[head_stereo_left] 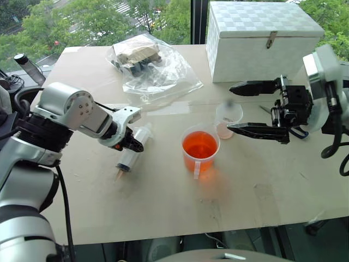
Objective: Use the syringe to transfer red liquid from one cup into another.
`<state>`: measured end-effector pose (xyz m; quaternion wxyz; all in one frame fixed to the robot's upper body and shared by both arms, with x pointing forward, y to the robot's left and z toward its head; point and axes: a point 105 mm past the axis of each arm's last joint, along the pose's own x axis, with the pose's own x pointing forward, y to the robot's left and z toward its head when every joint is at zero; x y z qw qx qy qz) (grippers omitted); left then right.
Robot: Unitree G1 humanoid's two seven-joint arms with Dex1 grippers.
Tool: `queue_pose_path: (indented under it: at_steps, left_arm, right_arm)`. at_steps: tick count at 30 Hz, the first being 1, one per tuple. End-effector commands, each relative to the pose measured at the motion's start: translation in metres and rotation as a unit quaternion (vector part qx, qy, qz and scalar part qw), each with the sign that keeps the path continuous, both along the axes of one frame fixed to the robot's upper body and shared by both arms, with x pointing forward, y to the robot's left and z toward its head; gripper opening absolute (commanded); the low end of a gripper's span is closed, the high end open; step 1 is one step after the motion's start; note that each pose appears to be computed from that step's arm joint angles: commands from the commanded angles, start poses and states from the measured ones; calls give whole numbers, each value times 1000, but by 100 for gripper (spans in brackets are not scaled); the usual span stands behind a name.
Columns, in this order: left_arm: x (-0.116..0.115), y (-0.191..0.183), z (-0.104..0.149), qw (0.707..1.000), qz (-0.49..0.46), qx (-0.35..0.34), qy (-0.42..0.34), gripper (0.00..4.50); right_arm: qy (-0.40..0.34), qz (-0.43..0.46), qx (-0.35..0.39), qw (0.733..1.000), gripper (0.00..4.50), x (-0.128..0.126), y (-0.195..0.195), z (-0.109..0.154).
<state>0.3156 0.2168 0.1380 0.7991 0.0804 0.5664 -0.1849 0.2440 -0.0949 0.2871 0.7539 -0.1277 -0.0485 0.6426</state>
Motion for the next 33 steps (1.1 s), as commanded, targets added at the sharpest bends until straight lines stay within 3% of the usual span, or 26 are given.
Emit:
queue_pose_path:
  at_steps: [1, 5, 8, 11, 16, 18, 24, 27, 33]
  left_arm:
    - [24, -2, 30, 995, 0, 10, -99, 145]
    - [66, -9, 97, 952, 1, -19, -307, 145]
    - [74, -29, 145, 906, -26, -103, -411, 145]
    - [65, -51, 181, 847, -72, -201, -487, 145]
    - [31, -88, 206, 754, -153, -336, -544, 145]
    - [2, -107, 208, 709, -217, -397, -540, 145]
    - [-49, -126, 183, 646, -339, -475, -492, 145]
    - [-62, -128, 168, 631, -378, -486, -472, 145]
    - [-68, -133, 132, 638, -447, -442, -444, 145]
  right_arm:
    - [-23, 1, -2, 1000, 450, -3, 0, 8]
    - [-22, -15, 4, 1000, 450, 1, -6, 12]
    - [-21, -35, 14, 999, 450, 8, -14, 17]
    - [-27, -61, 25, 997, 450, 16, -24, 22]
    - [-24, -96, 44, 994, 450, 26, -42, 28]
    - [-30, -112, 60, 991, 450, 29, -50, 35]
    - [-37, -134, 122, 983, 450, 36, -63, 52]
    - [-33, -120, 153, 980, 450, 33, -59, 58]
    - [-21, -85, 150, 985, 450, 28, -35, 57]
